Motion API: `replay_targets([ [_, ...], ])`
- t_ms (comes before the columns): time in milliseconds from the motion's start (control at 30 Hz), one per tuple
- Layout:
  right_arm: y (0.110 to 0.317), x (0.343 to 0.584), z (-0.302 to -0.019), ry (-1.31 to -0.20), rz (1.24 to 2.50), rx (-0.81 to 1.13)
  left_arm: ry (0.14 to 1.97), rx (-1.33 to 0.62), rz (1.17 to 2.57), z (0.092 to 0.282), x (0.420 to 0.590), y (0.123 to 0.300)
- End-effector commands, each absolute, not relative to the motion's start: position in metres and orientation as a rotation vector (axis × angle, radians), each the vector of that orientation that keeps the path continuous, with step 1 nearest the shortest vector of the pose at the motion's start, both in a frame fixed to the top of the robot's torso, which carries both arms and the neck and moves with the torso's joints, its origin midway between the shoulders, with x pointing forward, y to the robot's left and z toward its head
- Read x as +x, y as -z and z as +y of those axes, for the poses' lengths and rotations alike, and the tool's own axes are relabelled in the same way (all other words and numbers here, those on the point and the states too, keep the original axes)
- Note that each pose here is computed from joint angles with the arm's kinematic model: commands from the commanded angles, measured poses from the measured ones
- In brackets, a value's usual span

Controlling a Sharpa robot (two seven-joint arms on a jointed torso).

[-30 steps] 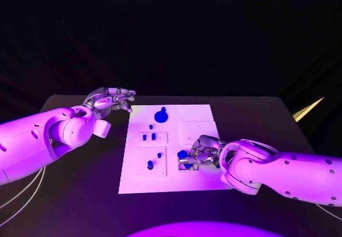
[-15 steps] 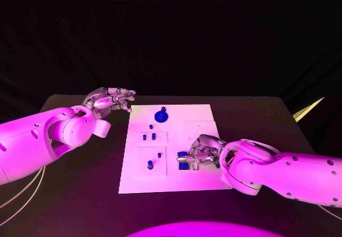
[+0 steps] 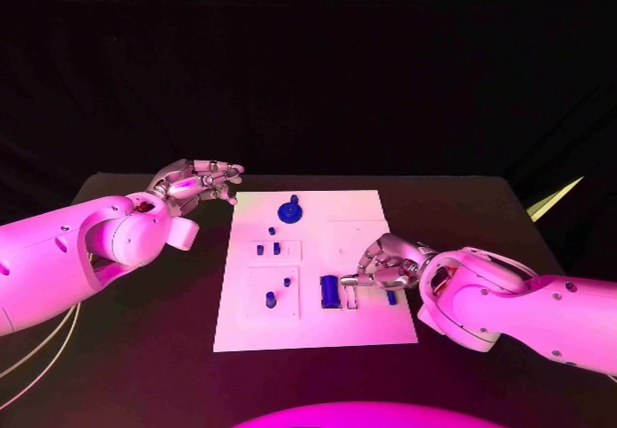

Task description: Assemble the parts on the task board

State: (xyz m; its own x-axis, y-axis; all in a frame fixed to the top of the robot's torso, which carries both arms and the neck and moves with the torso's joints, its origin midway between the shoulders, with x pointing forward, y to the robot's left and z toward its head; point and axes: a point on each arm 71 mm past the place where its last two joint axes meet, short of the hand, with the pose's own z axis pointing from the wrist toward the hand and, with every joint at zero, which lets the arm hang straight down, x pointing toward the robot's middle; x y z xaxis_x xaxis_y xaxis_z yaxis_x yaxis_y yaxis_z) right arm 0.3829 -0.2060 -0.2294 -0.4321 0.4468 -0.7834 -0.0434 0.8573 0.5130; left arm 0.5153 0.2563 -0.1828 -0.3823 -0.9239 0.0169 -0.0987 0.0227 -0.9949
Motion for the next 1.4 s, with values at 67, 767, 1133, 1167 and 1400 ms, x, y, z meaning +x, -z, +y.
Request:
replay_targets([
  [67, 0.218, 0.384, -0.226, -0.543, 1.898, 0.292, 1.446, -1.068, 1.573, 0.255, 0.515, 0.182],
  [767, 0.245, 0.378, -0.265, -0.371, 1.973, 0.269, 1.448, -1.067, 1.573, 0.255, 0.514, 0.182],
  [1133, 0.261, 0.377, -0.26, -0.35, 2.013, 0.255, 1.447, -1.068, 1.572, 0.256, 0.514, 0.181],
  [1167, 0.262, 0.377, -0.259, -0.35, 2.015, 0.252, 1.448, -1.068, 1.572, 0.256, 0.514, 0.181],
  [1400, 0.269, 0.377, -0.251, -0.354, 2.03, 0.234, 1.448, -1.068, 1.573, 0.256, 0.514, 0.181],
])
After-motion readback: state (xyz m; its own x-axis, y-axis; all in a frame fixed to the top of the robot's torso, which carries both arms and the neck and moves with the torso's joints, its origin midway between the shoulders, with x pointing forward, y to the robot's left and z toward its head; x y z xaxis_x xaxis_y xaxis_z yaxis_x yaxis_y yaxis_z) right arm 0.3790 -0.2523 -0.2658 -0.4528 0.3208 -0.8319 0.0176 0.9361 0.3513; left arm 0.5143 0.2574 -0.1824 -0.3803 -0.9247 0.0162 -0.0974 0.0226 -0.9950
